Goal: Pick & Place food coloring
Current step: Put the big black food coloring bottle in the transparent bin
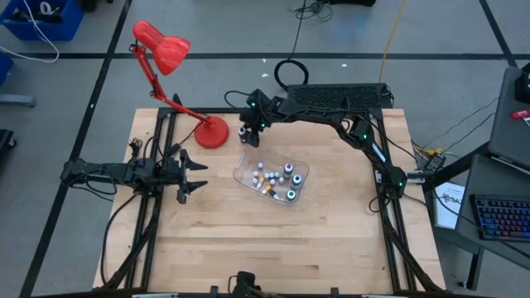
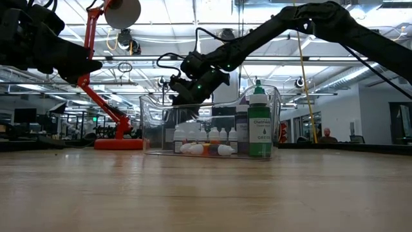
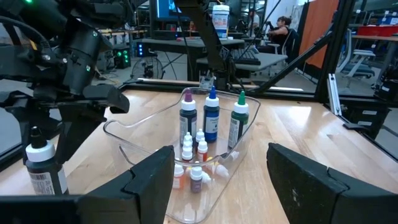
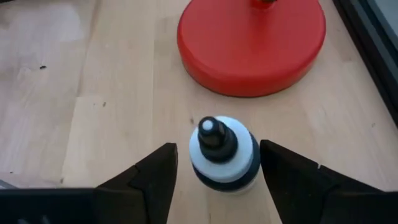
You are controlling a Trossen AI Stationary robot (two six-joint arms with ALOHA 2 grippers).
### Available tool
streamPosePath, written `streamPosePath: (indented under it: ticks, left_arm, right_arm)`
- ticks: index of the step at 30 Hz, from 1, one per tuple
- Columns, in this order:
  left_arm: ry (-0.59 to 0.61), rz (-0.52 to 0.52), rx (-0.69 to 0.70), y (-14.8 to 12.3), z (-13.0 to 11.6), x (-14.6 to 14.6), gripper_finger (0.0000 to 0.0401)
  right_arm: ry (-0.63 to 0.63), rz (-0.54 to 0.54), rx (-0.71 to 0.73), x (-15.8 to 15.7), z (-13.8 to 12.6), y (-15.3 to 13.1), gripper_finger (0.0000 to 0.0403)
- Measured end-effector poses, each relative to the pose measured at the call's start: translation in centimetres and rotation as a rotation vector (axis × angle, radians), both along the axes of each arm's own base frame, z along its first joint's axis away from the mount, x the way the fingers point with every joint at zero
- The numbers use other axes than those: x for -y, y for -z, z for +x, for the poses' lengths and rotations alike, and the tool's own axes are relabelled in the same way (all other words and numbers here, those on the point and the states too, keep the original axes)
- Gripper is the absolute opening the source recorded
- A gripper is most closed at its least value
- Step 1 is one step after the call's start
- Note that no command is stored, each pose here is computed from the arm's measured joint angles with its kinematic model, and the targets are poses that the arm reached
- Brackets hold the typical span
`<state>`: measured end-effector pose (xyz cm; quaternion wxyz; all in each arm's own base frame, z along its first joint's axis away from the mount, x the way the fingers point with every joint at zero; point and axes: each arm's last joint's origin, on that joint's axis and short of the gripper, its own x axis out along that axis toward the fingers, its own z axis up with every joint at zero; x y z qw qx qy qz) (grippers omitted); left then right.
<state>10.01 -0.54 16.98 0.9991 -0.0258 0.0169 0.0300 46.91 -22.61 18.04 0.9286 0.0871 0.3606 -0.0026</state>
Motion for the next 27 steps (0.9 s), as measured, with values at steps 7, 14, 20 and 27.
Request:
streamPosePath:
  ticks: [7,14,20,27]
  left_arm:
    - [0.0,0.0,0.0,0.0,0.0,0.0,0.0253]
    - [0.0,0.0,0.0,0.0,0.0,0.0,0.0253]
    - [0.0,0.0,0.0,0.0,0.0,0.0,0.0253]
    - [0.0,0.0,0.0,0.0,0.0,0.0,0.0253]
  right_arm:
    - [0.0,-0.005,0.013,0.0,0.1,-0.1,0.02]
    - [0.0,-0.008,0.02,0.0,0.2,-0.1,0.0145]
    - [-0.004,-0.016,0.035,0.0,0.2,-0.3,0.0105]
    - [-0.074,-0.027,0.036,-1.9,0.2,-2.2,0.0105]
